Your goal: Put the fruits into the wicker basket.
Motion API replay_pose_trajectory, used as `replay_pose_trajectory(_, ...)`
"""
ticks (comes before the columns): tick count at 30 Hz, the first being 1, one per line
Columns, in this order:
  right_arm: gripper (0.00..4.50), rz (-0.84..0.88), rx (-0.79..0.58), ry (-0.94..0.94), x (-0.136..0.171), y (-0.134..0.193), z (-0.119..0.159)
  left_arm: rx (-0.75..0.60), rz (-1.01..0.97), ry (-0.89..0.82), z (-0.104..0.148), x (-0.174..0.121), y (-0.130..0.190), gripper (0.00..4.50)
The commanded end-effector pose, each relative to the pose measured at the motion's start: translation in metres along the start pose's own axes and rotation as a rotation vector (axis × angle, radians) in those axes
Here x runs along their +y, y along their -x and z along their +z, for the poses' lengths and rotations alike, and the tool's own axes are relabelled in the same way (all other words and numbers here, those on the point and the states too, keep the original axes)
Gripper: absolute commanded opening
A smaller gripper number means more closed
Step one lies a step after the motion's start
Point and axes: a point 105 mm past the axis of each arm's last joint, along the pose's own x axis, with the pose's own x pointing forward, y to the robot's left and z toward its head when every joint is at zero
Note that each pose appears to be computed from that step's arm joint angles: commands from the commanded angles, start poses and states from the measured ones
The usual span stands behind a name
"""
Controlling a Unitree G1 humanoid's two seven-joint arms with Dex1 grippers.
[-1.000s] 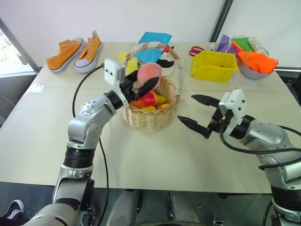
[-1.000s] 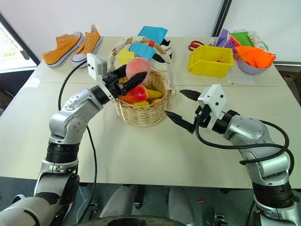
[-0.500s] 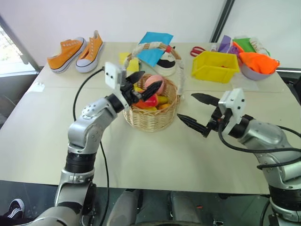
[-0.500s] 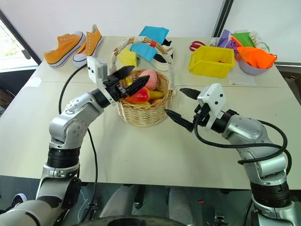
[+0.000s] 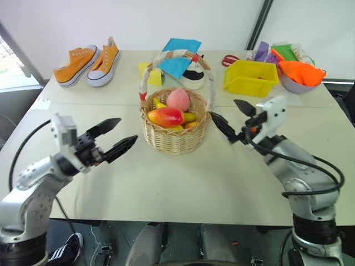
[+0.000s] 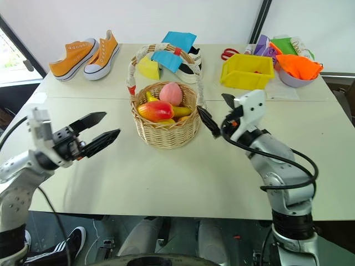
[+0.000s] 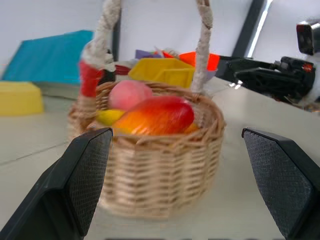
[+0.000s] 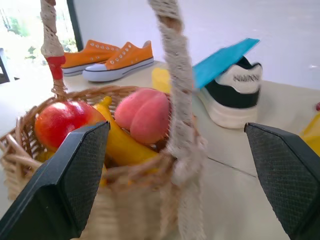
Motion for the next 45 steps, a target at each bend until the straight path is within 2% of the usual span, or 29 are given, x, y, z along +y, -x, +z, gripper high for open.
replay_pose_trajectory(1, 4.5, -0.024, -0.014, 0.025, -0.003, -0.013, 0.007, -0.015, 0.043, -0.057, 0.001, 0.009, 0.019, 4.44)
replay_pose_trajectory(7, 4.5, -0.071, -0.015, 0.05, -0.014, -0.034, 0.008, 0.019, 0.059, -0.076, -0.01, 0.01, 0.04, 4.44)
replay_pose_trajectory(11, 4.5, -0.057, -0.019, 0.041, -0.011, -0.046, 0.005, 0.01, 0.062, -0.089, -0.009, 0.008, 0.04, 4.44)
replay_pose_trajectory(14, 3.67, -0.046, 0.015, 0.042, -0.009, -0.047, -0.005, 0.007, 0.065, -0.097, -0.01, 0.008, 0.04, 4.5)
replay_pose_trajectory(20, 0.66, -0.051, -0.004, 0.035, -0.011, -0.044, -0.001, -0.002, 0.048, -0.083, -0.012, 0.007, 0.034, 4.5)
replay_pose_trajectory(21, 0.22, -0.059, -0.008, 0.03, -0.012, -0.043, 0.0, -0.005, 0.043, -0.079, -0.012, 0.008, 0.032, 4.5)
replay_pose_trajectory(22, 0.1, -0.063, -0.011, 0.028, -0.014, -0.042, 0.0, -0.007, 0.04, -0.076, -0.013, 0.008, 0.03, 4.5)
replay_pose_trajectory(25, 0.1, -0.104, -0.028, 0.028, -0.027, -0.035, 0.006, -0.024, 0.013, -0.061, -0.013, 0.008, 0.02, 4.5)
replay_pose_trajectory(29, 0.1, -0.18, -0.036, 0.071, -0.06, -0.011, 0.014, -0.045, -0.045, -0.042, -0.013, 0.003, 0.003, 4.5)
replay_pose_trajectory(34, 0.1, -0.41, -0.007, 0.161, -0.129, 0.056, 0.022, -0.081, -0.138, -0.009, -0.015, 0.0, -0.027, 4.5)
replay_pose_trajectory(37, 0.1, -0.504, 0.02, 0.219, -0.154, 0.09, 0.027, -0.091, -0.191, -0.004, -0.016, -0.004, -0.041, 4.5)
replay_pose_trajectory(40, 0.1, -0.707, 0.046, 0.293, -0.192, 0.144, 0.036, -0.062, -0.307, 0.031, -0.019, -0.014, -0.054, 4.5)
replay_pose_trajectory(45, 0.1, -0.777, 0.065, 0.344, -0.198, 0.167, 0.031, -0.026, -0.409, 0.043, -0.026, -0.021, -0.062, 4.5)
